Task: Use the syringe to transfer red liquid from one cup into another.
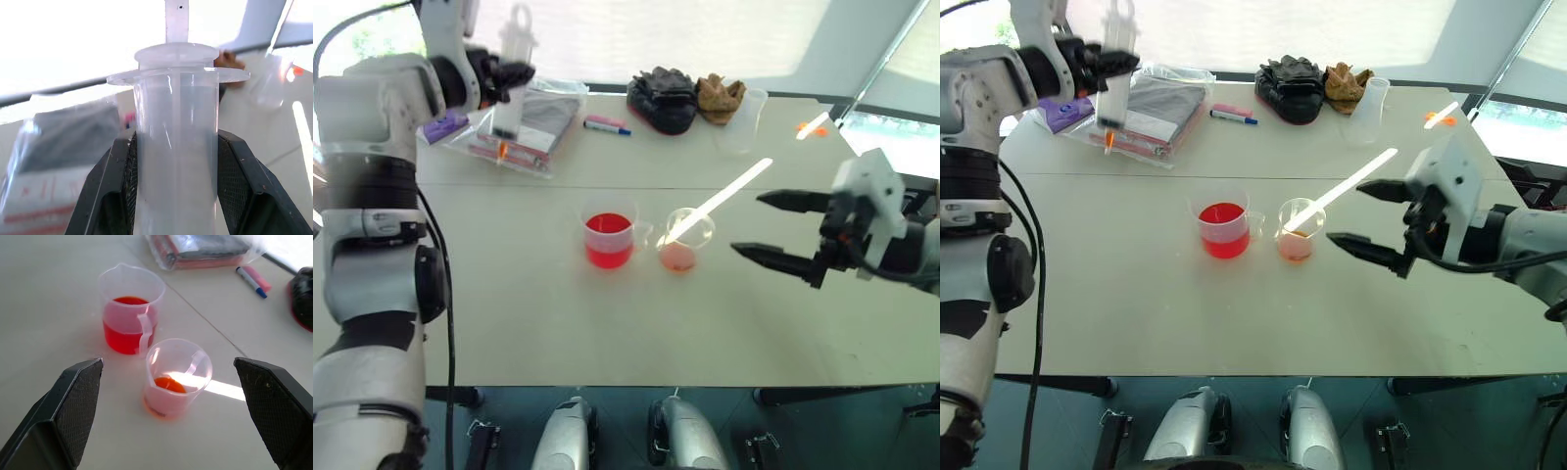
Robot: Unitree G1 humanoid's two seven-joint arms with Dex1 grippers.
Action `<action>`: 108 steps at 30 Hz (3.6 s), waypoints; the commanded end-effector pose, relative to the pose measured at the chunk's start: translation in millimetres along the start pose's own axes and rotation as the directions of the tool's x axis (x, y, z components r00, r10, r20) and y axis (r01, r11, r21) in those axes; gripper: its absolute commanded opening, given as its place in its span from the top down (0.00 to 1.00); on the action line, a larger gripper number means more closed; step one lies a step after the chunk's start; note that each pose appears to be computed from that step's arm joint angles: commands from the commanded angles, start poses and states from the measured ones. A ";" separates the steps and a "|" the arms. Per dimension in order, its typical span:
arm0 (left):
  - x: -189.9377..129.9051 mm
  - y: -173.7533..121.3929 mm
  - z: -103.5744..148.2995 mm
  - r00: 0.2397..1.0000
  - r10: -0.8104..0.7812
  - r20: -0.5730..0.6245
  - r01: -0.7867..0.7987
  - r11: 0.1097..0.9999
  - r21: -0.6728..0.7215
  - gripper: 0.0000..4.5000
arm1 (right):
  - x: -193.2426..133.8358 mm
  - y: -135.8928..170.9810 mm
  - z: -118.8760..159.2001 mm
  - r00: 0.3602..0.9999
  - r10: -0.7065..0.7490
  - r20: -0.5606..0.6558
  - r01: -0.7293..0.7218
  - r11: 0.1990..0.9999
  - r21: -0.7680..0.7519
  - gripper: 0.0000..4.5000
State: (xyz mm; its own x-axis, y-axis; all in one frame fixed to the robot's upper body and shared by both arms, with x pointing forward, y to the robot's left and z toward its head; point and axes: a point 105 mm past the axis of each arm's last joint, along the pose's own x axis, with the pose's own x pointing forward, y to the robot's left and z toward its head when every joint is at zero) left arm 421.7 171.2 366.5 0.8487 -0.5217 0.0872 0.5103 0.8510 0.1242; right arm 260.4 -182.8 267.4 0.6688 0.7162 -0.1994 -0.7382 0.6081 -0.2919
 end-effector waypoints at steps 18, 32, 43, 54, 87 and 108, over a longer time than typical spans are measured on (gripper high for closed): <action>14.1 -111.2 -50.0 0.811 -0.424 0.404 0.488 0.870 -0.067 0.64 | 44.7 -29.1 118.3 0.848 -0.293 0.443 0.375 0.921 -0.109 0.00; 2.0 -113.7 -81.9 0.835 -0.453 0.313 0.482 0.876 -0.016 0.64 | 98.2 -22.1 132.0 0.853 -0.210 0.477 0.346 0.913 -0.217 0.00; -3.4 -123.2 -78.3 0.821 -0.466 0.329 0.500 0.866 -0.020 0.64 | 123.9 -23.3 107.6 0.890 -0.186 0.416 0.313 0.913 -0.260 0.00; -10.7 -131.8 -95.4 0.822 -0.497 0.279 0.516 0.856 0.005 0.64 | 138.9 -30.1 100.5 0.901 -0.182 0.394 0.319 0.893 -0.316 0.00; -6.3 -123.4 -135.2 0.861 -0.457 0.222 0.475 0.879 -0.032 0.64 | 155.1 18.0 102.7 0.934 0.002 0.358 0.205 0.817 -0.539 0.99; -13.6 -126.7 -154.7 0.873 -0.460 0.165 0.474 0.879 -0.054 0.64 | 143.1 -20.6 125.4 0.885 -0.149 0.442 0.398 0.735 -0.550 0.99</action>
State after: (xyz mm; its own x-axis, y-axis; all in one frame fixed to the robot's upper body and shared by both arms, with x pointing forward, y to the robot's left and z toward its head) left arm 370.4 82.5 217.7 0.4918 -0.8316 0.2581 0.8390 0.5318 0.1149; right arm 368.0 -32.9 302.3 0.6458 0.7611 0.0608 -0.4399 0.4360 -0.7851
